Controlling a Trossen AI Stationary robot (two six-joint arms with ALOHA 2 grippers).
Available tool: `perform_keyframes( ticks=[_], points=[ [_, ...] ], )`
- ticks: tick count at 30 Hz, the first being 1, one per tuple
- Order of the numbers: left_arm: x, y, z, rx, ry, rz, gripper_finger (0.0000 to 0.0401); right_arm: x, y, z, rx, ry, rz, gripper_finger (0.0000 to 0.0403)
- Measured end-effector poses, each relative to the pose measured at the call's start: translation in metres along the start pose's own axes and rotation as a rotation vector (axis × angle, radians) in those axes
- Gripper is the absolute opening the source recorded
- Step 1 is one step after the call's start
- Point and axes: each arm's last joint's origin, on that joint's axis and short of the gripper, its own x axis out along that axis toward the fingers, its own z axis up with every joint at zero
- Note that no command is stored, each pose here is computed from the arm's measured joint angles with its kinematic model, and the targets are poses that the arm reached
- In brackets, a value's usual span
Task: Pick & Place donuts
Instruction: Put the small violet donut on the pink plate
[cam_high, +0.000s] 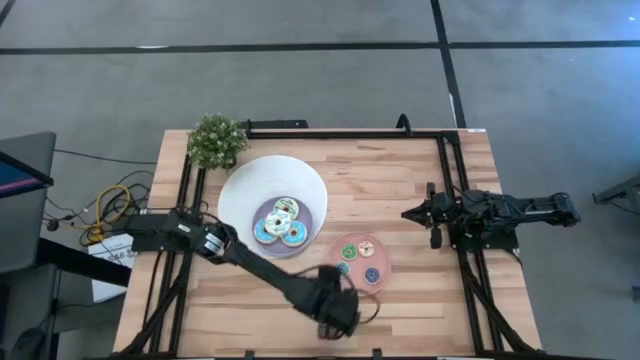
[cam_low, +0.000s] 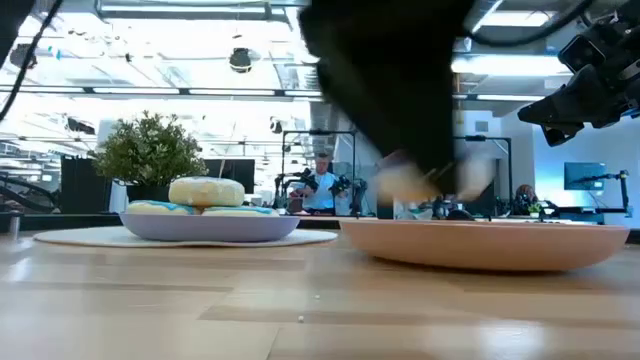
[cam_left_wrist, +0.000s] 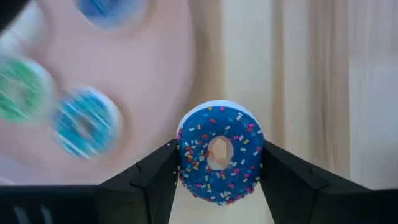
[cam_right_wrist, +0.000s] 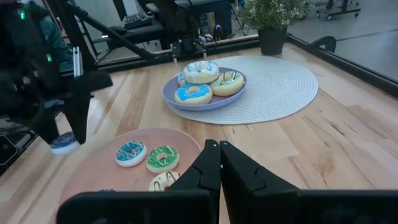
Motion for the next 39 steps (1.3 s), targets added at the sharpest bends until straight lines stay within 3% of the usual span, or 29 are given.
perform_keyframes(
  ticks=[7, 14, 17, 22, 28, 39],
  points=[
    [-0.003, 0.045, 0.029, -0.108, -0.048, -0.011, 0.0197, 0.000, 0.000, 0.000, 0.000, -0.001, 0.000, 0.0000],
    [0.008, 0.068, 0.039, -0.108, -0.087, -0.019, 0.0197, 0.000, 0.000, 0.000, 0.000, 0.000, 0.000, 0.0000],
    [0.013, 0.069, 0.045, -0.068, -0.139, -0.041, 0.0197, 0.000, 0.000, 0.000, 0.000, -0.001, 0.000, 0.0000],
    [0.034, 0.065, 0.041, -0.022, -0.113, -0.061, 0.0197, 0.000, 0.000, 0.000, 0.000, -0.001, 0.000, 0.0000],
    [0.031, 0.074, 0.040, -0.028, -0.098, 0.013, 0.0197, 0.000, 0.000, 0.000, 0.000, 0.002, 0.000, 0.0000],
    [0.033, 0.076, 0.041, -0.030, -0.083, -0.045, 0.0197, 0.000, 0.000, 0.000, 0.000, 0.001, 0.000, 0.0000]
  ],
)
